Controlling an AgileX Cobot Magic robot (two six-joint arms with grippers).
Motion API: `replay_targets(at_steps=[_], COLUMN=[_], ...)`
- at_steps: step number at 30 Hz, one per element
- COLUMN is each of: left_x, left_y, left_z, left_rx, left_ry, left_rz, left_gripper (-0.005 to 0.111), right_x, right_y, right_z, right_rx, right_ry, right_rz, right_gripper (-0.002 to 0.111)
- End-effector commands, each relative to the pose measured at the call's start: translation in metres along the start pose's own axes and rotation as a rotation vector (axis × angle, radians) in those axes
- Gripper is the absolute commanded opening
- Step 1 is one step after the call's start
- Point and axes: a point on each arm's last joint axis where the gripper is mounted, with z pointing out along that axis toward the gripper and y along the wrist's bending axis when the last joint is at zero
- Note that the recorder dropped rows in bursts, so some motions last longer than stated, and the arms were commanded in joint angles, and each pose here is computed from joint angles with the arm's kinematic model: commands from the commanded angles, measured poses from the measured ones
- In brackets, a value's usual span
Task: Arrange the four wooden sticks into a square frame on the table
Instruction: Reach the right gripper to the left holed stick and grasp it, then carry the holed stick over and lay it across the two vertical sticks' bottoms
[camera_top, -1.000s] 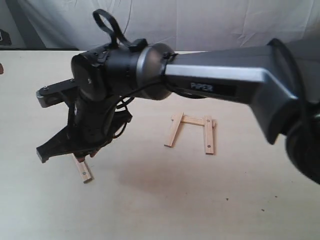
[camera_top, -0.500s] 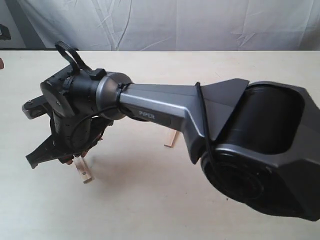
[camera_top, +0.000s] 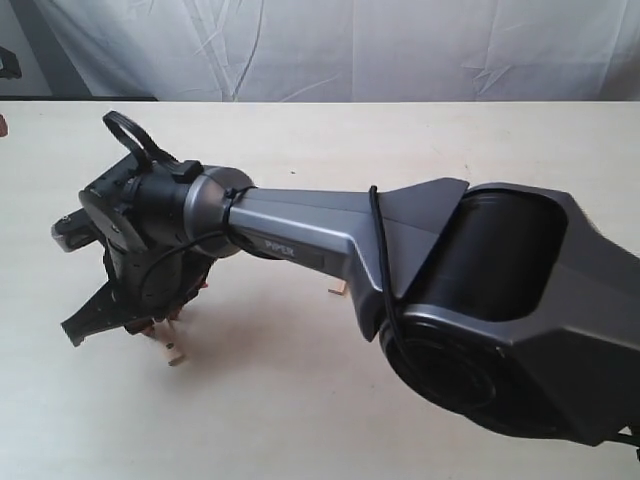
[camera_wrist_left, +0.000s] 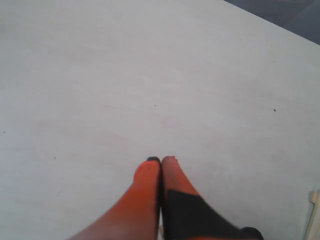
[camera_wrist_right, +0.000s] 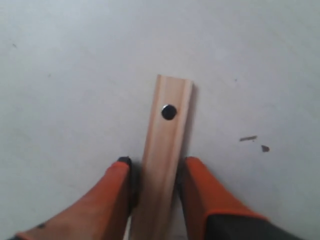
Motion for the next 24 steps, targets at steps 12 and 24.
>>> replay_targets(at_steps=[12, 24], left_x=[-0.002, -0.001], left_y=[0.000, -0.004], left_z=[-0.002, -0.002], left_rx=[0.007, 0.032], left_ry=[-0.023, -0.018], left_rz=[-0.007, 0.020], left_gripper=[0.000, 0.000], right_x=[-0.004, 0.077], right_y=[-0.037, -0.146], right_z=[-0.083, -0.145], right_rx=[0.111, 0.108], right_ry=[0.087, 0.082], right_rz=[-0.088, -0.197], right_gripper=[-0.001, -0.001])
